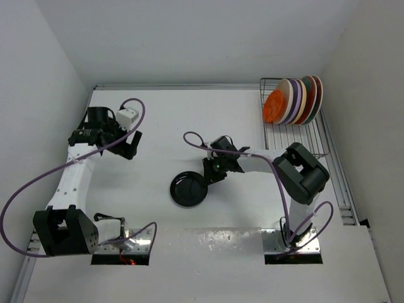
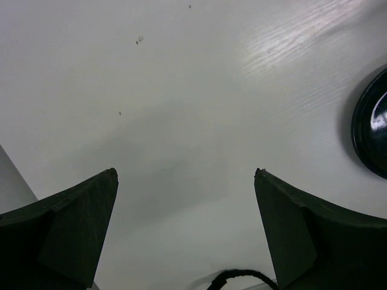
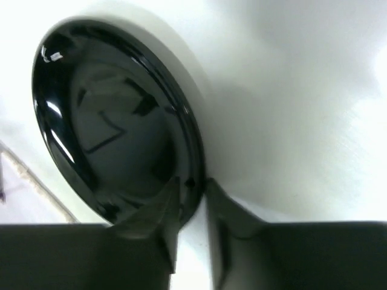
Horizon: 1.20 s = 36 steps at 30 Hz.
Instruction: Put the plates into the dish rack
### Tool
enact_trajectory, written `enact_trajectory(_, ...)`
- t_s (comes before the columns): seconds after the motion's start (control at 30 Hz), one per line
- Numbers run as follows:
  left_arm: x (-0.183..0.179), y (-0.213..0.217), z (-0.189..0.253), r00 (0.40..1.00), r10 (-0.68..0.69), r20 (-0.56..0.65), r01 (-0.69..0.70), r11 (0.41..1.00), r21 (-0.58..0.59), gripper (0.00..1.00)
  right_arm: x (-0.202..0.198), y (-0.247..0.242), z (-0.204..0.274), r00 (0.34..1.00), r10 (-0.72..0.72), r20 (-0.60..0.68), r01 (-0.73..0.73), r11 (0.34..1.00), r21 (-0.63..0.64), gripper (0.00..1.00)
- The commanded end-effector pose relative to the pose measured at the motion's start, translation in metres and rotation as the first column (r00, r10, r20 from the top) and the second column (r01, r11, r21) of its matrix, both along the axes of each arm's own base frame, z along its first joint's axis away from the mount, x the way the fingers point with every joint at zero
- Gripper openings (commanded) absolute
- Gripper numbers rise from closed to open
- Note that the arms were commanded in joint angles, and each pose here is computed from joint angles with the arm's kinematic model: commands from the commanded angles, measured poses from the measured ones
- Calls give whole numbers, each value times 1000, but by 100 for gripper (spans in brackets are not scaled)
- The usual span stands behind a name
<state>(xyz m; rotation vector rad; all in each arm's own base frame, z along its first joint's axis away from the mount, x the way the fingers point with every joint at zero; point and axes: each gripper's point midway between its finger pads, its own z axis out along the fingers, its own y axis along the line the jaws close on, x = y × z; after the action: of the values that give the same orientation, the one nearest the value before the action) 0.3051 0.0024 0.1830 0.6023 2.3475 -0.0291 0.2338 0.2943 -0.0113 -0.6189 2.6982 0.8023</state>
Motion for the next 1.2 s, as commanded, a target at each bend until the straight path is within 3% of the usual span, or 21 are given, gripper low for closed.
enact_trajectory(0.0,-8,12,-18,986,154,-58,-156,987,-33,100,-31,-23,-35,996,-18,-84,10,996,-91,12)
enact_trajectory(0.03,-11,13,-25,982,171,-82,-174,984,-33,100,-33,-26,-37,996,-23,-81,15,995,-100,0)
enact_trajectory(0.17,-14,19,-27,973,208,-102,-218,970,-104,100,-24,-24,-24,999,-5,-33,2,996,-91,0)
enact_trajectory(0.27,-13,20,-27,968,222,-119,-241,952,-187,100,1,-13,11,998,-10,56,13,998,-57,0)
enact_trajectory(0.3,-11,20,-26,966,229,-122,-250,947,-202,100,30,-2,51,987,-43,157,43,999,1,0)
enact_trajectory(0.33,-12,23,-26,963,239,-122,-260,944,-202,100,37,-9,60,982,-66,179,72,997,-27,0)
enact_trajectory(0.4,-6,25,-22,963,239,-125,-261,944,-202,100,77,-8,115,935,-148,324,147,989,27,0)
enact_trajectory(0.5,-2,40,-18,951,289,-107,-302,943,-141,100,128,-52,175,824,-307,476,331,943,36,0)
enact_trajectory(0.53,-2,39,-18,951,290,-106,-302,944,-129,100,156,-75,214,740,-392,546,431,900,62,0)
enact_trajectory(0.6,1,44,-18,947,303,-104,-314,943,-113,100,180,-115,242,654,-463,598,540,840,60,0)
enact_trajectory(0.63,1,44,-18,947,303,-104,-314,943,-113,100,200,-164,262,516,-522,679,685,728,39,0)
enact_trajectory(0.7,2,46,-15,946,309,-94,-318,942,-106,100,210,-197,277,432,-513,742,754,656,15,0)
enact_trajectory(0.73,5,45,-14,950,298,-93,-307,947,-94,100,221,-233,295,330,-528,783,831,555,25,0)
enact_trajectory(0.8,11,49,-12,946,311,-87,-317,946,-63,100,223,-272,316,234,-480,845,901,434,-3,0)
enact_trajectory(0.87,17,49,-10,951,300,-80,-304,952,-48,100,232,-304,321,170,-431,886,946,322,-24,0)
enact_trajectory(0.93,27,47,-6,954,289,-74,-293,955,-48,100,243,-317,314,176,-375,910,955,289,-65,0)
enact_trajectory(0.97,31,47,-5,955,287,-72,-290,956,-41,100,244,-325,319,140,-359,923,969,241,-54,0)
enact_trajectory(1.07,45,49,-4,955,287,-70,-290,956,-41,100,257,-335,300,151,-324,934,978,189,-92,0)
enact_trajectory(1.17,53,47,-11,956,277,-92,-282,959,-39,100,268,-331,274,171,-333,927,975,192,-111,0)
